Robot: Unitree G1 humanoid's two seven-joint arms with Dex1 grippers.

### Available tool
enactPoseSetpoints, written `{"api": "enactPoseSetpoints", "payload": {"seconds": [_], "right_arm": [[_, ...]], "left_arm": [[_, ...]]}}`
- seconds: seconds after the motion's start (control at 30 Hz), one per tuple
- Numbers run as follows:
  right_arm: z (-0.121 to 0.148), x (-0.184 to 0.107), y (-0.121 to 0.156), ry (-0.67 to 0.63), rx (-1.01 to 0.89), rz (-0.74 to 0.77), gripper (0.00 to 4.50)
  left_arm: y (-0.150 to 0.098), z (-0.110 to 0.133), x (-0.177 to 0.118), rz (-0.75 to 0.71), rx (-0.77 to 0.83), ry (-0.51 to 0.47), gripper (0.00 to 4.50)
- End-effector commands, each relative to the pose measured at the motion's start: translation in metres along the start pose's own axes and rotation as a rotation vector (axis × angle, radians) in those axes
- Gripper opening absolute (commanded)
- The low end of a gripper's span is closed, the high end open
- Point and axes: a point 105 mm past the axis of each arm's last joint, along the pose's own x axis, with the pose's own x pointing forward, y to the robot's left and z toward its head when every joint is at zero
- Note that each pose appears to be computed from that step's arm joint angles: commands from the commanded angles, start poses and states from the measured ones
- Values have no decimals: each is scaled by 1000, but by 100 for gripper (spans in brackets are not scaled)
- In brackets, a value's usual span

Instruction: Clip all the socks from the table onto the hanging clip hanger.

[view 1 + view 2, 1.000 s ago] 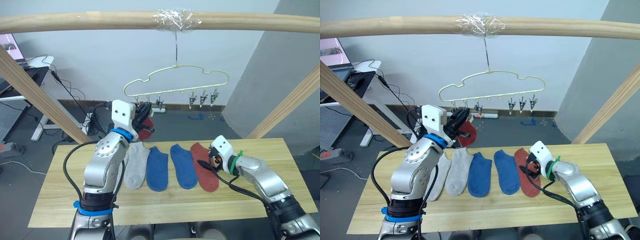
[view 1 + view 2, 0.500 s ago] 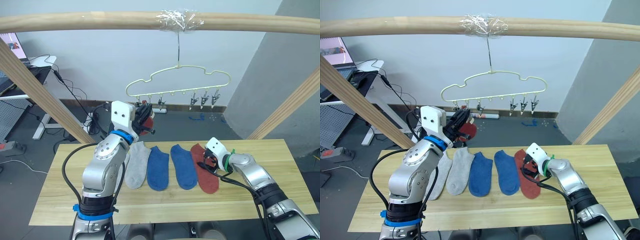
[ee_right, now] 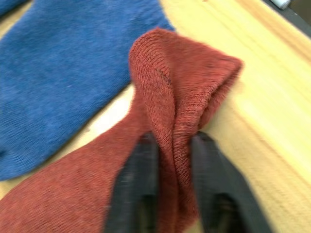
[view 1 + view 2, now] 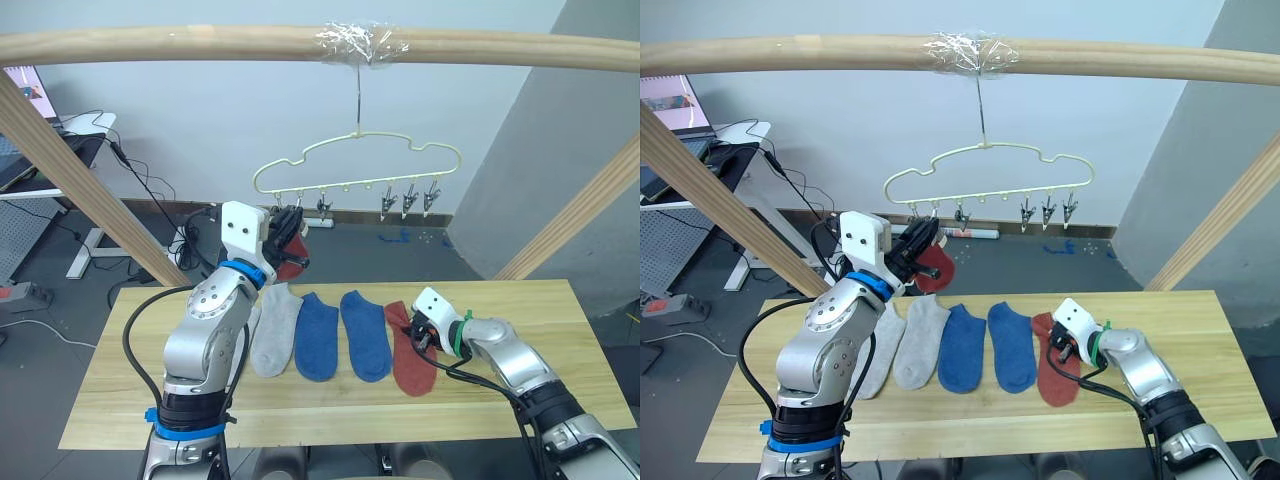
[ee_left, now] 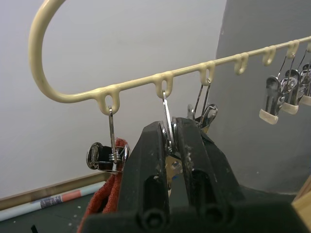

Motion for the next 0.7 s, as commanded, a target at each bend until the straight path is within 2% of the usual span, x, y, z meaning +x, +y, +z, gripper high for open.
{"api": "enactPoseSetpoints", "payload": {"seconds": [0.03, 0.17, 0.4, 0.57, 0.7], "right_arm": [[5, -13, -6, -22, -51, -4, 1], [37, -29, -7, -115, -99, 9, 1], [112, -44, 26, -309, -91, 103, 1], [143, -43, 35, -388, -47, 116, 1], [164, -49, 35, -444, -23, 122, 1]], "left_arm": [[-3, 11, -1, -41, -52, -21, 6], [-5, 8, -4, -101, -219, 22, 6], [-4, 26, -6, -142, -647, -3, 6], [-9, 37, -7, -189, -782, -7, 6], [-14, 40, -9, -206, -776, 13, 6]]}}
